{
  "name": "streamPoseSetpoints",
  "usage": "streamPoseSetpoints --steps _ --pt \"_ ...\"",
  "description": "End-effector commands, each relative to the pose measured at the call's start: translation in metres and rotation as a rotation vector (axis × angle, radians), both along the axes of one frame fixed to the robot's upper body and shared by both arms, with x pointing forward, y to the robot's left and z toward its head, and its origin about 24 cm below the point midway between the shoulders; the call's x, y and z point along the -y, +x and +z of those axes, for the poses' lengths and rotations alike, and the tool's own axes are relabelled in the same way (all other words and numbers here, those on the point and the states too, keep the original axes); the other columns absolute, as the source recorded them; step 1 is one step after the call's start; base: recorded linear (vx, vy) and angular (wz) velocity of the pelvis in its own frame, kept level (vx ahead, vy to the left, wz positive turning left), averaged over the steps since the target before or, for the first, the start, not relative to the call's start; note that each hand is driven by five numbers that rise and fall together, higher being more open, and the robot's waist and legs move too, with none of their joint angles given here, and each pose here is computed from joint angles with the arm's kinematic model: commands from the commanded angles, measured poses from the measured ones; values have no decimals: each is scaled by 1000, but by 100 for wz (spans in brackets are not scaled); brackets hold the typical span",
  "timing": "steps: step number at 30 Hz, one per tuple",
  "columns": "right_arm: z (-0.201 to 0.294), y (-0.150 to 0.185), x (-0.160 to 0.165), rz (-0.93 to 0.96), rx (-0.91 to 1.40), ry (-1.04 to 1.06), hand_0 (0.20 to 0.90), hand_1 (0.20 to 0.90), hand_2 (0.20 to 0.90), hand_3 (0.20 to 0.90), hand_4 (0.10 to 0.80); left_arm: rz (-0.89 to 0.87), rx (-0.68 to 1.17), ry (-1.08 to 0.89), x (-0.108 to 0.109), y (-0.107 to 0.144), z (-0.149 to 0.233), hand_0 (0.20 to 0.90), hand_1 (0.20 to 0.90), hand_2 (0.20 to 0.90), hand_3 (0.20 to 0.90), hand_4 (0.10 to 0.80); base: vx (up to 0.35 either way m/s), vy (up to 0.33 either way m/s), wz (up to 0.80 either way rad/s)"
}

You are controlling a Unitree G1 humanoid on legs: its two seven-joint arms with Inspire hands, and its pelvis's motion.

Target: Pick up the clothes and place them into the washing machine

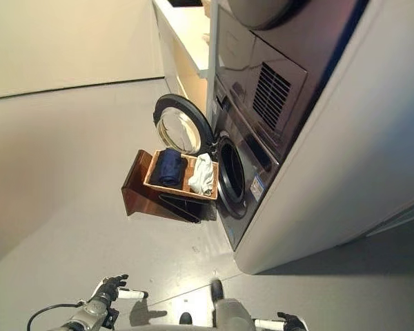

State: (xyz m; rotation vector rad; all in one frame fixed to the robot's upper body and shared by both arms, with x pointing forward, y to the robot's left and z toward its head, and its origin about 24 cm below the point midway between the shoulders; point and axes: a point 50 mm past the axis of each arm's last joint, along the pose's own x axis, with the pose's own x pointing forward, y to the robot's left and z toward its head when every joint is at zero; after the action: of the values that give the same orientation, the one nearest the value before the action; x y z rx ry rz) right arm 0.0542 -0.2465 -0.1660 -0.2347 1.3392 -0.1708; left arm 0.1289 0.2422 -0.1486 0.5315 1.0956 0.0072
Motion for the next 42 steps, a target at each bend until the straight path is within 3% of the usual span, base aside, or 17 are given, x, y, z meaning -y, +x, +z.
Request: streamPoseSetpoints --steps 1,7,12,21,32,42 --pt "7 0 22 -26 12 -74 900 900 900 900 800 -53 108 4 -2 22 11 900 900 900 900 800 234 -45 62" --pt "9 -2 28 -62 28 -77 900 900 900 900 800 -75 66 -21 8 12 4 900 900 900 900 800 226 -61 41" --pt "12 18 28 -42 82 -87 900 900 900 900 800 -60 102 -9 9 18 7 900 900 900 900 800 191 -41 -22" --pt "12 20 27 -39 95 -80 900 900 900 900 800 -7 -4 0 5 -14 -5 900 900 900 900 800 364 240 -48" --pt "15 22 36 -107 108 -76 900 900 900 900 800 -68 59 48 -14 9 9 900 900 900 900 800 227 245 -63" --pt "12 28 22 -86 130 -38 900 900 900 900 800 -42 44 25 -9 3 5 900 900 900 900 800 277 -15 -19"
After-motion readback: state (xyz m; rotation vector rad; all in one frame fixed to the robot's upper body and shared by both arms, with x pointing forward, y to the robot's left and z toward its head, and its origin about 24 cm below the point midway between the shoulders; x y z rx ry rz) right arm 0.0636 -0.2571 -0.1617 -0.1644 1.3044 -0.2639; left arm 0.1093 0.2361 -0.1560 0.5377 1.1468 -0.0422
